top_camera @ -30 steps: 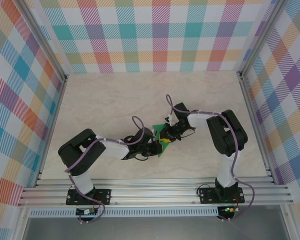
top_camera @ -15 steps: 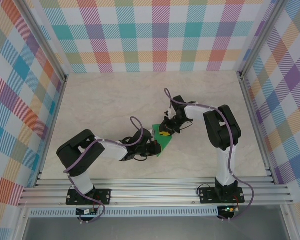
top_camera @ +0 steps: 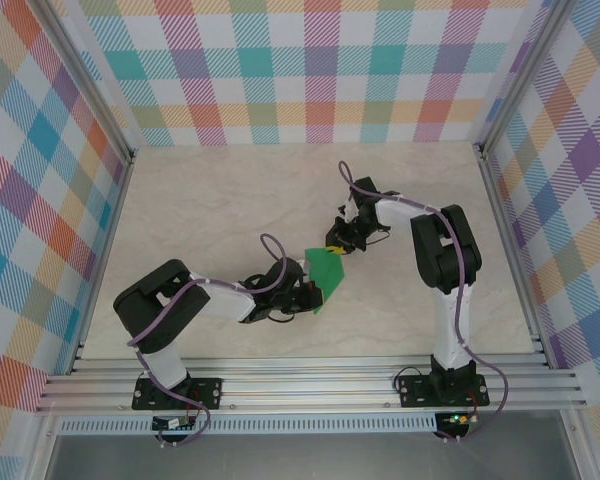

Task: Fold a paper plane with a square sheet of paper (pick it up from the middle)
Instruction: Fourth fold the wing at the center of the table.

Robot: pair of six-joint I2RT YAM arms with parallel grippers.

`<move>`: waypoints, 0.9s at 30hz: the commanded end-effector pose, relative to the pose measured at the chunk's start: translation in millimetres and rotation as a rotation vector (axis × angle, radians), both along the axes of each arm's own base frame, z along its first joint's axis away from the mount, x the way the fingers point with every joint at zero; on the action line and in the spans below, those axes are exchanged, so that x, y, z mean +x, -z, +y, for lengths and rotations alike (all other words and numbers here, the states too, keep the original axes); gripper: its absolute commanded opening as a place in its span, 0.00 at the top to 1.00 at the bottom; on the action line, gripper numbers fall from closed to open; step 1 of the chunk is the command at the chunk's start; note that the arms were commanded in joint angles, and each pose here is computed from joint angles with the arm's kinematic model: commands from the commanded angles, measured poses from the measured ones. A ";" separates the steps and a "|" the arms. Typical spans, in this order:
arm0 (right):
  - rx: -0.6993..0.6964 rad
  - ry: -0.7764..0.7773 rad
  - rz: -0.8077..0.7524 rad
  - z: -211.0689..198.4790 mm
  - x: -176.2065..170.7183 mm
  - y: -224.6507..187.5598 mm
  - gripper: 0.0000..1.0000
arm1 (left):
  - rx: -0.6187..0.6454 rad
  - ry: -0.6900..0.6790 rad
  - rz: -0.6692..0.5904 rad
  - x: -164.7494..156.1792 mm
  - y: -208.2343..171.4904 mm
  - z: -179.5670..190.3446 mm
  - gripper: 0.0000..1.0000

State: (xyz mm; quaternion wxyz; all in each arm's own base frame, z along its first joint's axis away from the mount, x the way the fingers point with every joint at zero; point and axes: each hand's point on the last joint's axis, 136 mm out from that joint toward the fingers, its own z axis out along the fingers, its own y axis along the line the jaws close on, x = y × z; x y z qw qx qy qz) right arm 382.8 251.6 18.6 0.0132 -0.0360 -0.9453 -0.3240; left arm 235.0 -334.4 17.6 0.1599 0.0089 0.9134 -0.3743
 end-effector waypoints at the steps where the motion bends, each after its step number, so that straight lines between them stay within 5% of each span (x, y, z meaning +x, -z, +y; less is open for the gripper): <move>1: -0.128 0.049 -0.081 -24.5 29.2 20.7 0.83 | 0.292 0.025 0.222 -56.9 72.6 58.8 1.00; 16: -0.099 0.066 -0.207 -48.8 50.8 -38.7 0.79 | 0.280 0.061 0.213 -57.7 68.4 50.0 1.00; 27: 0.048 0.043 -0.140 -46.6 -25.0 -49.1 0.65 | 0.216 0.122 0.151 -45.0 42.6 24.8 1.00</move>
